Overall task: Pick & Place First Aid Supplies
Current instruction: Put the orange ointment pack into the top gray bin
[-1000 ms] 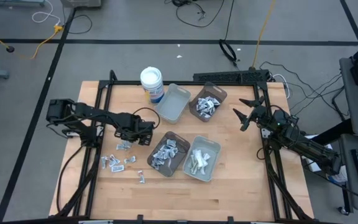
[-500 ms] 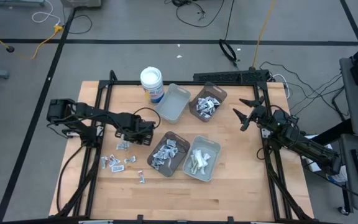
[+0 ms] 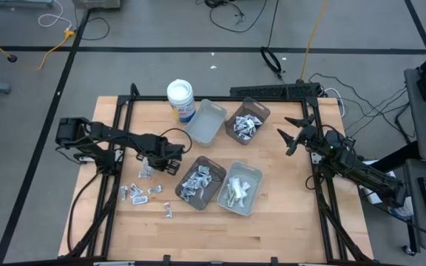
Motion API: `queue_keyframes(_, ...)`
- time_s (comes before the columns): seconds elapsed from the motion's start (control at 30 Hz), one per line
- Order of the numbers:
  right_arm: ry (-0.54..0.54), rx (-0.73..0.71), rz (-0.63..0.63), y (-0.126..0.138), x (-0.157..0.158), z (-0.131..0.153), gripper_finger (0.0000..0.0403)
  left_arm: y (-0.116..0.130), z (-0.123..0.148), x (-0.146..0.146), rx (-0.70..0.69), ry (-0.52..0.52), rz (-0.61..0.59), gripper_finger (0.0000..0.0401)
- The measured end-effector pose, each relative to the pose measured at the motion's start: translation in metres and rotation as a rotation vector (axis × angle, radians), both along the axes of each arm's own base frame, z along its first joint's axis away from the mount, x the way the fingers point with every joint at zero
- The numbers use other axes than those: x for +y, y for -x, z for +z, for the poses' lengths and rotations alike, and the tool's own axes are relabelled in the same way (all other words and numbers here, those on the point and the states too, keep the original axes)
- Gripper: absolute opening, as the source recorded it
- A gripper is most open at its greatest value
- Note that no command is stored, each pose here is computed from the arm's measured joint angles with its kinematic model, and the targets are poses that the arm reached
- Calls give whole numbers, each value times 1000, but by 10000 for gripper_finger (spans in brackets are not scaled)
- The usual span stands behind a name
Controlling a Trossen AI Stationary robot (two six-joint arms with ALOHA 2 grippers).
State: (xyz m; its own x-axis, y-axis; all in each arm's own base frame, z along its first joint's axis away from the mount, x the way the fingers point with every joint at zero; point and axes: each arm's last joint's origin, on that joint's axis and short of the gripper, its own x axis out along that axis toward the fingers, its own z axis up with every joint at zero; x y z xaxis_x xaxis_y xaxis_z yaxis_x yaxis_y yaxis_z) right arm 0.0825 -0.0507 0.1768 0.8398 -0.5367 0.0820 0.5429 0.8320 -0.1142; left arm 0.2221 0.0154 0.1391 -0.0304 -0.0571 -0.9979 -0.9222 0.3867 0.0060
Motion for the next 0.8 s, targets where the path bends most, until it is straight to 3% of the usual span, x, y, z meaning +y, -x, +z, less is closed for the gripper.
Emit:
queue_keyframes(0.43,0,0,0,0,0,0,263,-18,37,1,-14,83,-137,3)
queue_keyframes(0.8,0,0,0,0,0,0,263,-50,111,11,-171,85,-110,2)
